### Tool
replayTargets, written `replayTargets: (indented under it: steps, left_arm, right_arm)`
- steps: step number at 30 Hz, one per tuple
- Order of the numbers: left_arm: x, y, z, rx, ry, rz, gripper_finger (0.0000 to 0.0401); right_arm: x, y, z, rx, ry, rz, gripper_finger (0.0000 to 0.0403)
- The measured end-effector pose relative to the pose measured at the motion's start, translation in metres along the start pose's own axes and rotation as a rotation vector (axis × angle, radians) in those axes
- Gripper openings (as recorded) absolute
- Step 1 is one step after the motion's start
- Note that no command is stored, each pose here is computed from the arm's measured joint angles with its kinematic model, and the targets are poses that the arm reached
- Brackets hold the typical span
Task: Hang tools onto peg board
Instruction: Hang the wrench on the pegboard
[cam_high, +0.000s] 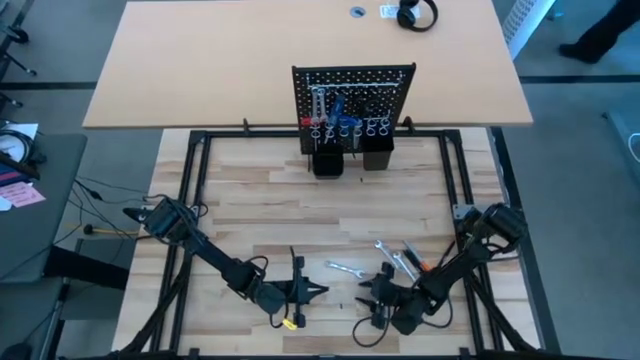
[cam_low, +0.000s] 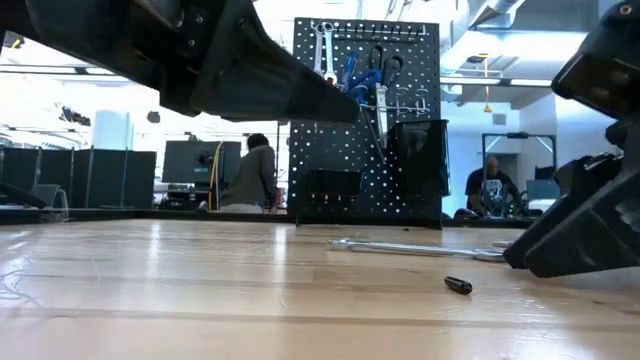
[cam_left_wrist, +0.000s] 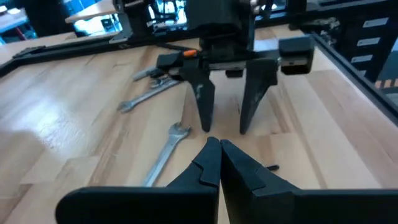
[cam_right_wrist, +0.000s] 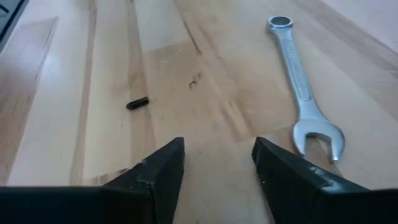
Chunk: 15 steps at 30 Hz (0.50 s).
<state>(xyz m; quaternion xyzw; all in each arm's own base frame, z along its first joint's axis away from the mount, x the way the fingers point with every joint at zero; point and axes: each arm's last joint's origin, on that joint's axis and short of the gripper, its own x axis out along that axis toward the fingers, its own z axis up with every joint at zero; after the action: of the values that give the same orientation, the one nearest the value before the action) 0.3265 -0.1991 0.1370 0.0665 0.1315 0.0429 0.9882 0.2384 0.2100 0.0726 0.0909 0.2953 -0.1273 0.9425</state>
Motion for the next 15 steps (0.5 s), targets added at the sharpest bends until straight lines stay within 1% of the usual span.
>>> replayTargets:
  steps: [4,6,8,13,15]
  left_arm:
    - [0.003,0.005,0.0,0.014,0.003,0.033,0.0001]
    - [0.004,0.008,0.0,0.013,0.001,0.066,0.0001]
    - [0.006,0.01,0.0,0.011,0.002,0.086,0.0001]
    - [0.007,0.013,0.0,0.01,0.005,0.099,0.0001]
    - [0.007,0.013,0.0,0.01,0.005,0.099,0.0001]
  right_arm:
    - [0.005,-0.012,-0.001,0.031,-0.007,-0.016,0.0188]
    - [0.01,-0.018,0.002,0.075,-0.009,-0.037,0.0174]
    - [0.015,-0.022,0.006,0.091,-0.013,-0.053,0.016]
    - [0.025,-0.026,0.017,-0.047,-0.051,-0.047,0.0139]
    - [0.028,-0.029,0.022,-0.076,-0.069,-0.039,0.0138]
